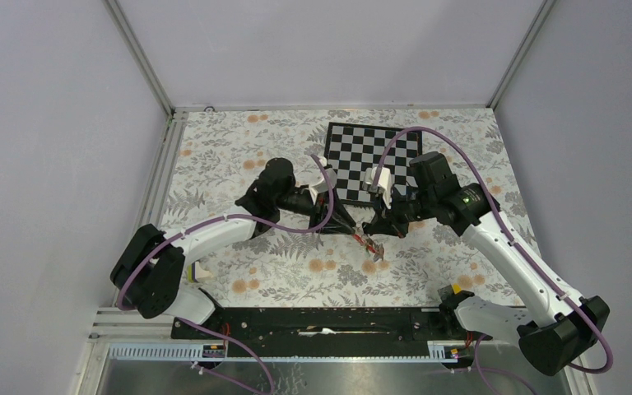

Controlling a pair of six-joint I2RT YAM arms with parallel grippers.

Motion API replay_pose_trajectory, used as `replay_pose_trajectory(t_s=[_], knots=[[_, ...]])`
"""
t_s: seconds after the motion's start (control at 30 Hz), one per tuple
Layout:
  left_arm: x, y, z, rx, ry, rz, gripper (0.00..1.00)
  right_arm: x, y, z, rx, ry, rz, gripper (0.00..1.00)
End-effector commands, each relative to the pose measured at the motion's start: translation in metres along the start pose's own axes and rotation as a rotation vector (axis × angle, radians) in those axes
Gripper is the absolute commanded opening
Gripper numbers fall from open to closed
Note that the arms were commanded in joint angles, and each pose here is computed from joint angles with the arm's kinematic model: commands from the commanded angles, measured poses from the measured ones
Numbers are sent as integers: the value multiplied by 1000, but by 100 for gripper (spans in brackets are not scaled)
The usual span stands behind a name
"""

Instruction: Put the keys on the keyring

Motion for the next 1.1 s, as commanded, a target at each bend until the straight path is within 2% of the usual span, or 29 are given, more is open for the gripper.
replay_pose_trajectory(t_s=[0.0,0.27,0.37,0.57,0.87,1.07], knots=[[-3,15,15,102,1,67,35,0,-7,2,-40,3,-40,0],[-25,29,3,150,81,170,64,1,-7,0,-42,-1,-43,0],[-37,39,-2,134,108,245,71,-1,-7,6,-42,-19,-50,0],[-50,50,-17,-9,131,352,77,-4,-10,22,-39,-73,-77,0],[-40,77,-29,-318,51,435,78,-7,-9,41,-57,-135,-77,0],[-26,93,-51,-529,50,399,78,-8,-8,41,-55,-141,-77,0]])
Point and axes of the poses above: each gripper's point midway between its finger pads, its own x axis out along the fingers, its own y axis along the line the jaws close on, z = x × y, the point moved 2 cm from there along -x, back along the fingers, and after that the axes turned 9 degrees about x, right-handed, at the moved point
